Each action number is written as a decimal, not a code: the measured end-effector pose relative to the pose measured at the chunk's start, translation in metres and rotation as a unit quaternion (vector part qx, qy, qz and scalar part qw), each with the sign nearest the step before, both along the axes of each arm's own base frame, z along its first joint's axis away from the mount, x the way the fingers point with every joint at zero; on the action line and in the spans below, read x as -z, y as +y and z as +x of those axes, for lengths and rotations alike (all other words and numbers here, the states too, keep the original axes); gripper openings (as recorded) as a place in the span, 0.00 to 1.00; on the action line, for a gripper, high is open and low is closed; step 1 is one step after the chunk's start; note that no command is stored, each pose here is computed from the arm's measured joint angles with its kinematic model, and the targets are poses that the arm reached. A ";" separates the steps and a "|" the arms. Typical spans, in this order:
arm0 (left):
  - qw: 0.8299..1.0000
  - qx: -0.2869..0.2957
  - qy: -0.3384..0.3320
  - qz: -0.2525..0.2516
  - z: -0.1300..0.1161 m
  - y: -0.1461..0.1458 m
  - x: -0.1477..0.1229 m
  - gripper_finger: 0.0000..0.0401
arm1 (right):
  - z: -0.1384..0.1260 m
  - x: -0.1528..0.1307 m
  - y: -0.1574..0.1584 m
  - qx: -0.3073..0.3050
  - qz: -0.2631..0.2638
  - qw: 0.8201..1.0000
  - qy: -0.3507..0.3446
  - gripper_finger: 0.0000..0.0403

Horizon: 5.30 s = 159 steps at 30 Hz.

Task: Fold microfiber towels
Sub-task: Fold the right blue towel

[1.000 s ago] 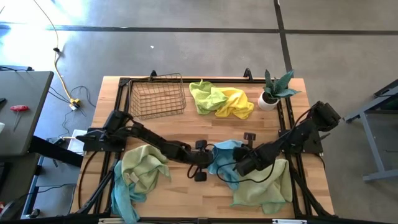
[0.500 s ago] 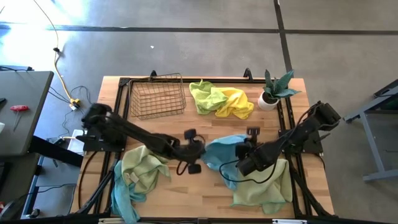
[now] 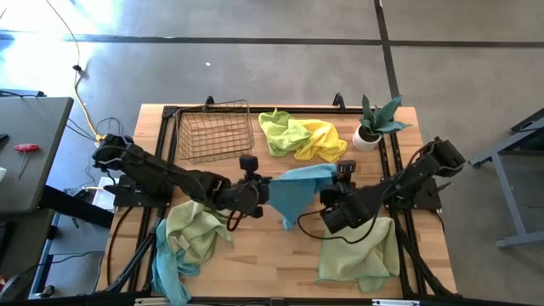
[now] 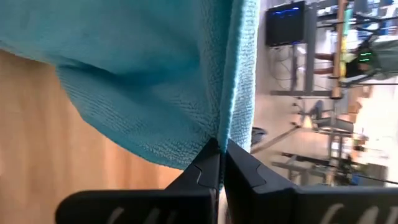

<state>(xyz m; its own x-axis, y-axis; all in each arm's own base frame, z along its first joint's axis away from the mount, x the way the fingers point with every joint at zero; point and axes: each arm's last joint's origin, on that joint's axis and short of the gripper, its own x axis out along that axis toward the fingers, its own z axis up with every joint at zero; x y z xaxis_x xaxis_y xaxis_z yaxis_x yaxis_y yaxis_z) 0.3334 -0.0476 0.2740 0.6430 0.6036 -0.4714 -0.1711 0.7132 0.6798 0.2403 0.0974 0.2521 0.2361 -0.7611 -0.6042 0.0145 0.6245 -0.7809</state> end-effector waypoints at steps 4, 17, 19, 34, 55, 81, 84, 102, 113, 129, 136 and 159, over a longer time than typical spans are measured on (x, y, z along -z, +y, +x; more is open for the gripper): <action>0.993 0.013 0.060 0.098 -0.001 0.002 -0.002 0.00 | 0.002 -0.013 -0.004 0.002 -0.026 1.000 -0.007 0.00; 0.934 -0.059 0.156 0.317 -0.002 -0.005 -0.018 0.00 | 0.011 -0.054 -0.011 -0.019 -0.097 0.994 -0.041 0.00; 0.926 -0.074 0.156 0.335 -0.001 -0.007 -0.024 0.00 | 0.013 -0.061 -0.011 -0.030 -0.115 0.992 -0.045 0.00; 0.933 -0.161 0.075 0.314 -0.012 0.018 -0.069 0.00 | 0.022 -0.096 -0.040 -0.008 -0.143 0.989 -0.042 0.00; 0.935 -0.160 0.034 0.314 -0.018 0.076 -0.094 0.00 | 0.011 -0.138 -0.122 0.103 -0.048 0.978 -0.174 0.00; 0.937 -0.185 0.062 0.290 -0.021 0.086 -0.081 0.00 | 0.012 -0.146 -0.157 0.009 0.225 0.947 -0.230 0.00; 0.941 -0.178 0.066 0.280 -0.021 0.085 -0.076 0.00 | 0.010 -0.143 -0.152 -0.016 0.287 0.934 -0.212 0.00; 0.981 -0.061 -0.013 0.182 -0.018 0.044 -0.062 0.00 | 0.002 -0.134 -0.130 -0.007 0.350 0.925 -0.148 0.02; 0.982 -0.059 -0.023 0.176 -0.018 0.040 -0.062 0.00 | 0.001 -0.133 -0.128 -0.007 0.351 0.926 -0.140 0.04; 0.987 -0.054 -0.055 0.141 -0.017 0.040 -0.062 0.00 | 0.025 -0.063 -0.103 -0.029 0.393 0.908 -0.143 0.25; 0.987 -0.056 -0.055 0.141 -0.017 0.040 -0.062 0.00 | 0.033 -0.006 -0.091 -0.061 0.383 0.905 -0.173 0.33; 0.988 -0.047 -0.063 0.130 -0.017 0.039 -0.062 0.00 | 0.054 0.032 -0.096 -0.240 0.295 0.798 -0.468 0.33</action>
